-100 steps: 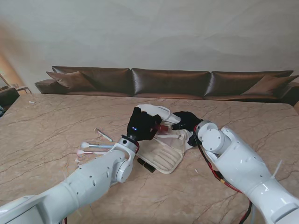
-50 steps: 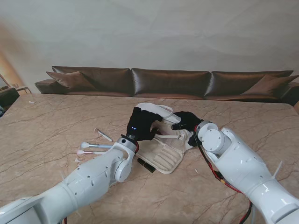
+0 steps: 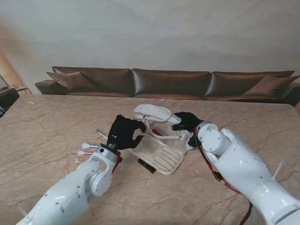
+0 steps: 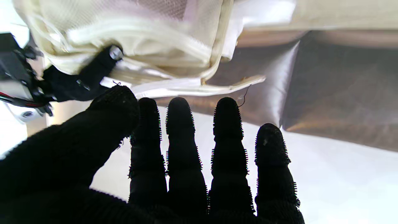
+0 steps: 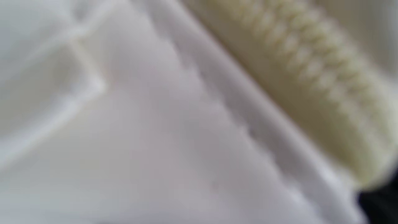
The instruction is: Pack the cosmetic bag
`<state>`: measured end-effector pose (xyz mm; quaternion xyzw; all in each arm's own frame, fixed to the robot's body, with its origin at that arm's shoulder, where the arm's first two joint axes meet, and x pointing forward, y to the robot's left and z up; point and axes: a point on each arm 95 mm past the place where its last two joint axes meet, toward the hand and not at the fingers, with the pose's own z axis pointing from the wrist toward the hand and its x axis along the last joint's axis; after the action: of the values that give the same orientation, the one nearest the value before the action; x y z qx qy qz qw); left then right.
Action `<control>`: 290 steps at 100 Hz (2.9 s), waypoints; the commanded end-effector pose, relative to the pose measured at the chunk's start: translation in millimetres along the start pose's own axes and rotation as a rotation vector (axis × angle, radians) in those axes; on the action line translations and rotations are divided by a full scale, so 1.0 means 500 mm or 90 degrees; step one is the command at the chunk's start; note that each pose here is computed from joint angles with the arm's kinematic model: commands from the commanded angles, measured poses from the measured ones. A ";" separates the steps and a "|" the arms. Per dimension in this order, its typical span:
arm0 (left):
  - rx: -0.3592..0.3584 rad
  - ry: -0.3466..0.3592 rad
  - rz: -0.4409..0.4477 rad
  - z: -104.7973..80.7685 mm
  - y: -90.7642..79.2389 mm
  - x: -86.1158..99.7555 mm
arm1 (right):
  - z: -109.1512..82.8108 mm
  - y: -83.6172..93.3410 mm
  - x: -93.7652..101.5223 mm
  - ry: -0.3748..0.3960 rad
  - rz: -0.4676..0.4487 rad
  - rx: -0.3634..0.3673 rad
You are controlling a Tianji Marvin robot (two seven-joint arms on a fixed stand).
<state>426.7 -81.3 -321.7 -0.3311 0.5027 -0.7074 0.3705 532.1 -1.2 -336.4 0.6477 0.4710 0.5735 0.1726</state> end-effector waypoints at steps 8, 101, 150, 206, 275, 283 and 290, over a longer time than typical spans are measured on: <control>-0.062 0.000 -0.020 -0.080 0.035 -0.017 | 0.001 -0.029 -0.009 -0.013 0.005 0.020; -0.200 -0.029 0.011 -0.186 0.126 -0.045 | 0.001 -0.011 -0.005 -0.024 -0.018 -0.001; -0.202 -0.028 0.005 -0.159 0.141 -0.032 | -0.003 0.005 -0.007 -0.030 -0.030 -0.015; -0.192 -0.013 -0.026 -0.165 0.155 -0.010 | -0.003 0.001 -0.007 -0.028 -0.029 -0.015; -0.104 -0.026 -0.030 -0.177 0.136 0.008 | -0.004 -0.008 -0.008 -0.025 -0.025 -0.011; -0.096 -0.015 -0.025 -0.174 0.139 0.012 | -0.004 -0.008 -0.007 -0.025 -0.024 -0.013; -0.095 -0.008 -0.024 -0.173 0.142 0.016 | -0.004 -0.008 -0.006 -0.024 -0.024 -0.014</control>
<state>364.5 -58.7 -411.5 -0.3741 0.5455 -0.6689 0.3391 533.2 -4.7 -334.0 0.6452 0.4707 0.5660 0.2044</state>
